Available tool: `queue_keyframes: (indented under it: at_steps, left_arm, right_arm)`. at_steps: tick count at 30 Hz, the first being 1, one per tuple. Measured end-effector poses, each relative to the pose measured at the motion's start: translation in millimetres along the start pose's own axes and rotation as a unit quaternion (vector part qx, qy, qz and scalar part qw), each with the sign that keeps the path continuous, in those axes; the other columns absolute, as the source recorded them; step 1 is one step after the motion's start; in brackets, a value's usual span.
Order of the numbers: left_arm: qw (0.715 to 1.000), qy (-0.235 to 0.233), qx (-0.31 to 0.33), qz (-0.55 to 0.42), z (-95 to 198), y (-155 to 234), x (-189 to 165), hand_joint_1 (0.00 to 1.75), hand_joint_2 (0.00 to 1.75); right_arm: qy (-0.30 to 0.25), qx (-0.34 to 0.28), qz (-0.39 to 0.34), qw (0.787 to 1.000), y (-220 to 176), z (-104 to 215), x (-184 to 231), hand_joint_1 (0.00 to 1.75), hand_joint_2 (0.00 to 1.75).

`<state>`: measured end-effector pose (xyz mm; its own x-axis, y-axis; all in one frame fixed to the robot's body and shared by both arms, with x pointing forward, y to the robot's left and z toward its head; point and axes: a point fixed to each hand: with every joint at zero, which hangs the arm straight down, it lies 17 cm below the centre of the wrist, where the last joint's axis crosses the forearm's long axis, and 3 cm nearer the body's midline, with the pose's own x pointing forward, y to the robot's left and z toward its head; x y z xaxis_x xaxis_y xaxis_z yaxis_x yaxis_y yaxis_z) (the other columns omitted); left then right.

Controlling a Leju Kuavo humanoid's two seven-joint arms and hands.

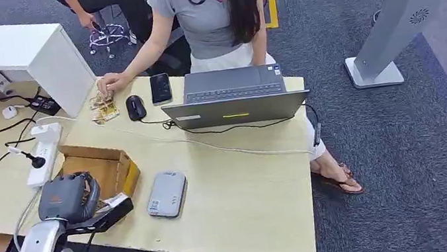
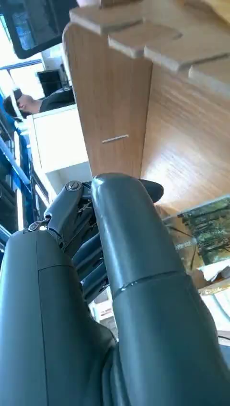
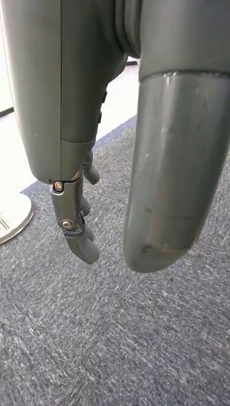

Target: Pass the card to the sensor for recognition and then transmit it.

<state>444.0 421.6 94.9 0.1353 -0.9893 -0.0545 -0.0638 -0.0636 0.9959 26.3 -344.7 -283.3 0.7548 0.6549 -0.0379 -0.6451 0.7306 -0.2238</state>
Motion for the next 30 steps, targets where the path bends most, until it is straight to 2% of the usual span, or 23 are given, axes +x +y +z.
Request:
queue_keyframes:
  at_steps: [8,30]
  left_arm:
    - [1.0,0.011,-0.02,-0.009,3,-9,-4,1.75,1.75]
    - [1.0,0.012,-0.022,-0.01,4,-11,-4,1.75,1.75]
  right_arm:
    - [0.003,0.0,0.0,1.0,0,0,0,0.0,0.0]
    - [0.003,0.001,0.0,1.0,1,0,0,0.0,0.0]
